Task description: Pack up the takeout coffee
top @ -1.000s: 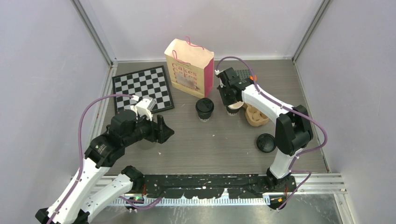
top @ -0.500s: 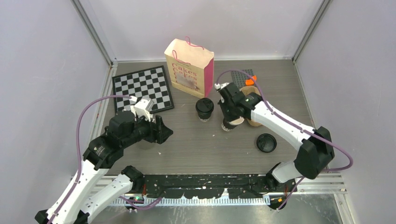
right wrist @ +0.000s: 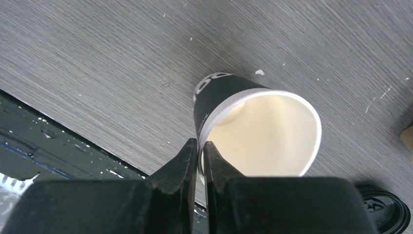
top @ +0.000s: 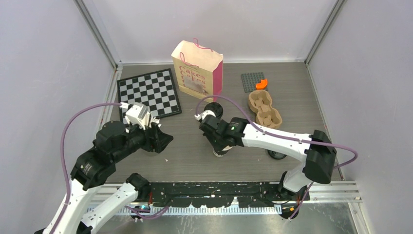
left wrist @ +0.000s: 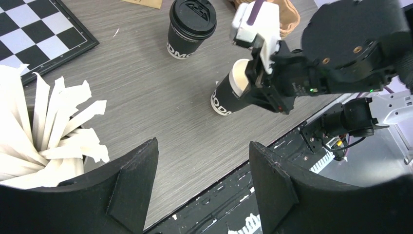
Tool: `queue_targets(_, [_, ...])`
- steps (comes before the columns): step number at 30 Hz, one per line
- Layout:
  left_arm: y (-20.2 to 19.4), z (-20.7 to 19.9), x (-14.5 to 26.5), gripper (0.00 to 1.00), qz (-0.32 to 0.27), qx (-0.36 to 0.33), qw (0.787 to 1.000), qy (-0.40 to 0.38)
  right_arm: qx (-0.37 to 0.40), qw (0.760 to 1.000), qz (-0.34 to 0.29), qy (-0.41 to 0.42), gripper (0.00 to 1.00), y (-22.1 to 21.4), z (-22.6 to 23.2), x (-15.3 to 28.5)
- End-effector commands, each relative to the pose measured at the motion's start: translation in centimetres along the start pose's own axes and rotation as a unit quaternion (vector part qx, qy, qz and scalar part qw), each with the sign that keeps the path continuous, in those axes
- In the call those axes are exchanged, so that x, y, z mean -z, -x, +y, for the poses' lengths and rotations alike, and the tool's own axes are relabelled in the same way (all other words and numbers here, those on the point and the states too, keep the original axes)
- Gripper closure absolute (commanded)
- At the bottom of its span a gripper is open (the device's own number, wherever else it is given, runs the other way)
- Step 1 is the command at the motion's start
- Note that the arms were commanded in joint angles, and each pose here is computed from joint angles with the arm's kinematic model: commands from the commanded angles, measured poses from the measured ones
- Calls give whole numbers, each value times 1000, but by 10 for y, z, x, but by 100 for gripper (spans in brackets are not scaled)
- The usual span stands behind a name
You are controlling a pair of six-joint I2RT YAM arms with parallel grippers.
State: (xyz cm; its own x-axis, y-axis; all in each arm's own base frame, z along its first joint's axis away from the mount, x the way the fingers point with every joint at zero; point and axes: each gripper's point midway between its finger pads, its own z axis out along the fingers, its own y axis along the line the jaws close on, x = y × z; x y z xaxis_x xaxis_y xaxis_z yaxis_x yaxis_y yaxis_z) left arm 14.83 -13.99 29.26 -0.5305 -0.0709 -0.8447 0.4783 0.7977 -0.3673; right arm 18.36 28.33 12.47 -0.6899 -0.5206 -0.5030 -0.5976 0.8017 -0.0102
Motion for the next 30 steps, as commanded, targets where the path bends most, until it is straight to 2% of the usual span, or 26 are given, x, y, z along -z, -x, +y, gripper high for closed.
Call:
queue_targets(1, [1, 1, 8, 30, -2, -9, 1000, 5, -5, 999, -27, -21, 84, 19, 13, 0])
queue_targets(8, [-4, 0, 6, 30, 6, -6, 1000, 0, -12, 999, -36, -4, 60, 31, 29, 4])
queue_targets(11, [-3, -5, 4, 30, 7, -5, 1000, -13, -19, 998, -56, -23, 57, 43, 20, 21])
queue_targets(16, [12, -18, -1, 28, 11, -18, 999, -37, -67, 987, -126, -75, 50, 66, -15, 47])
queue_targets(20, [24, -29, -12, 24, 28, -32, 997, -59, -148, 965, -163, -143, 44, 67, -65, 59])
queue_targets(24, [22, -41, -26, 20, 55, -42, 993, -95, -247, 940, -172, -159, 37, 50, -108, 57])
queue_targets(25, [20, -44, -30, 20, 62, -41, 992, -106, -269, 932, -180, -162, 37, 48, -119, 56])
queue_targets(28, [17, -52, -45, 10, 84, -38, 987, -134, -323, 905, -200, -193, 38, 40, -157, 56])
queue_targets(30, [14, -54, -54, 8, 91, -37, 985, -143, -348, 891, -193, -220, 40, 26, -177, 52])
